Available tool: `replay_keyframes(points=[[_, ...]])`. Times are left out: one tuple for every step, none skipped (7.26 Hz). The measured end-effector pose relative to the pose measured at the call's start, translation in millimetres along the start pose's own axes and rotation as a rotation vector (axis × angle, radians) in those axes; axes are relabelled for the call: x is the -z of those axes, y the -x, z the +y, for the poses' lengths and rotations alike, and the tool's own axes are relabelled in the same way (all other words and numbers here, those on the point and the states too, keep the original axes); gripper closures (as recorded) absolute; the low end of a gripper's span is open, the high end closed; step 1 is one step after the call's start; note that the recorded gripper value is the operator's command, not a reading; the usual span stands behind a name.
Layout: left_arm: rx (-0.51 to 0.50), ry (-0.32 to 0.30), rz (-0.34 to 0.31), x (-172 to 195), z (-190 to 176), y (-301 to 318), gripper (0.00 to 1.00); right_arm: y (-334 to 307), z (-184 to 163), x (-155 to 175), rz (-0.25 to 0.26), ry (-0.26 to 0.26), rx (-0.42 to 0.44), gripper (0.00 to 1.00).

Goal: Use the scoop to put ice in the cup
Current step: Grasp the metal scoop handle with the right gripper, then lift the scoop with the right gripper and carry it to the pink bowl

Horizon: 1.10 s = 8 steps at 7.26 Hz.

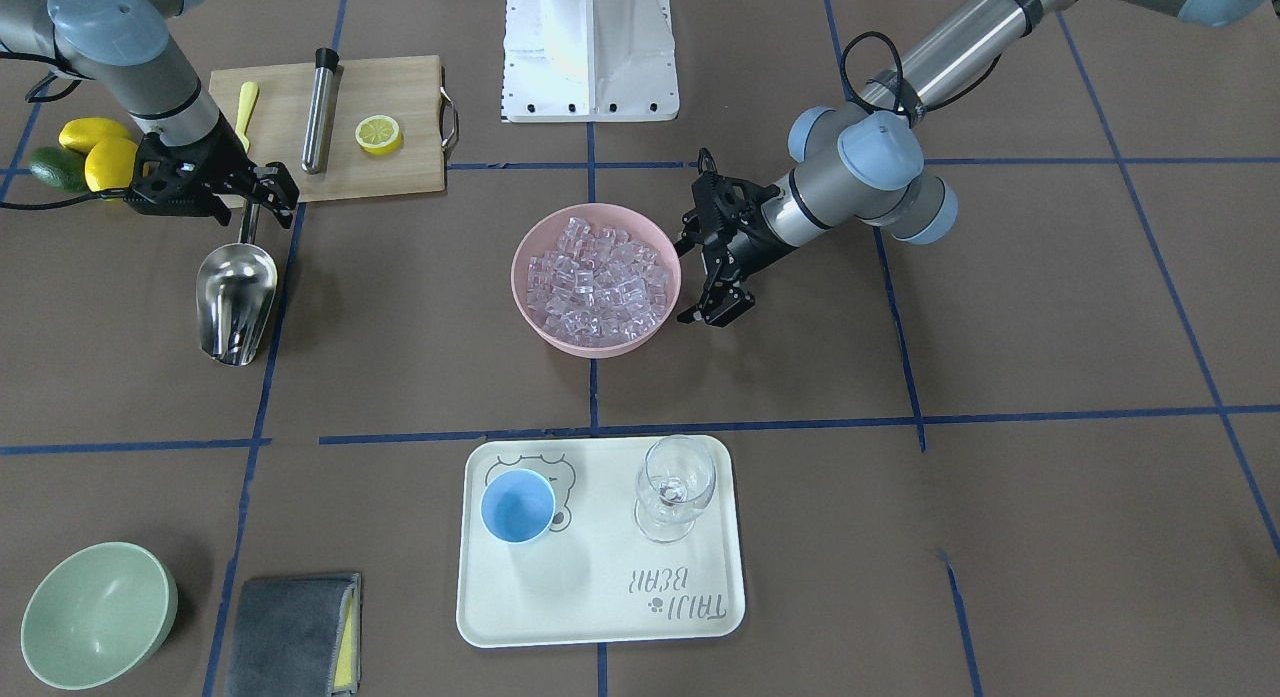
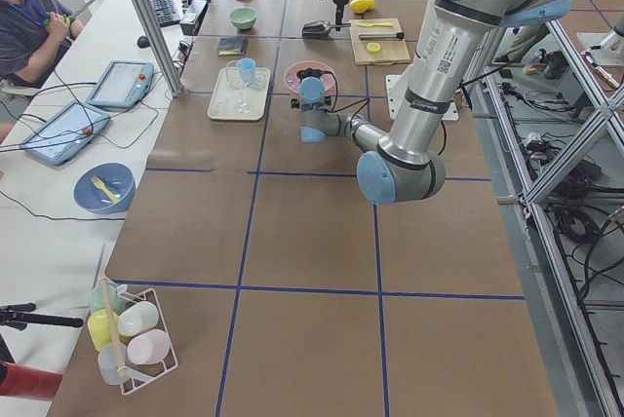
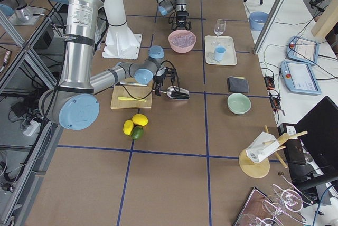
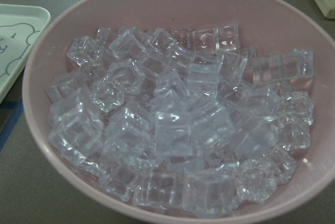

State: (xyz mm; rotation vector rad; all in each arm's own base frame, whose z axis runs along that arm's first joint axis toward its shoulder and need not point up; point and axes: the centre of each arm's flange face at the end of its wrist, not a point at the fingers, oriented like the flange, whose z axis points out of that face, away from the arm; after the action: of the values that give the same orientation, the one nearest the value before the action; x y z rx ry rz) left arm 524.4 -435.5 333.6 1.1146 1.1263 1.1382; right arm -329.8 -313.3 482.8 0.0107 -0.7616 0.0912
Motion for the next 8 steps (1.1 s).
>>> replay_keyframes(points=[[-0.001, -0.001, 0.000, 0, 0, 0, 0.00, -1, 4, -3, 0.008, 0.002, 0.005, 0.51], [-0.001, -0.002, 0.000, 0, -1, 0, 0.00, -2, 7, -5, 0.014, 0.007, 0.010, 0.88], [-0.001, -0.003, 0.001, 0, -1, -1, 0.00, 0, 11, -7, 0.017, 0.011, 0.020, 1.00], [-0.001, -0.003, 0.001, 0, -1, -1, 0.00, 2, 15, -7, 0.018, 0.010, 0.035, 1.00], [-0.002, -0.004, 0.001, 0, 0, -1, 0.00, 4, 17, -5, 0.015, 0.008, 0.054, 1.00], [-0.003, -0.006, 0.000, 1, 0, -1, 0.00, 6, 17, 0, 0.008, 0.001, 0.070, 1.00], [-0.003, -0.007, 0.000, 1, 0, 0, 0.00, 9, 17, 7, -0.003, -0.010, 0.081, 1.00], [-0.003, -0.008, 0.000, 1, 0, 0, 0.00, 14, 17, 15, -0.010, -0.016, 0.102, 1.00]])
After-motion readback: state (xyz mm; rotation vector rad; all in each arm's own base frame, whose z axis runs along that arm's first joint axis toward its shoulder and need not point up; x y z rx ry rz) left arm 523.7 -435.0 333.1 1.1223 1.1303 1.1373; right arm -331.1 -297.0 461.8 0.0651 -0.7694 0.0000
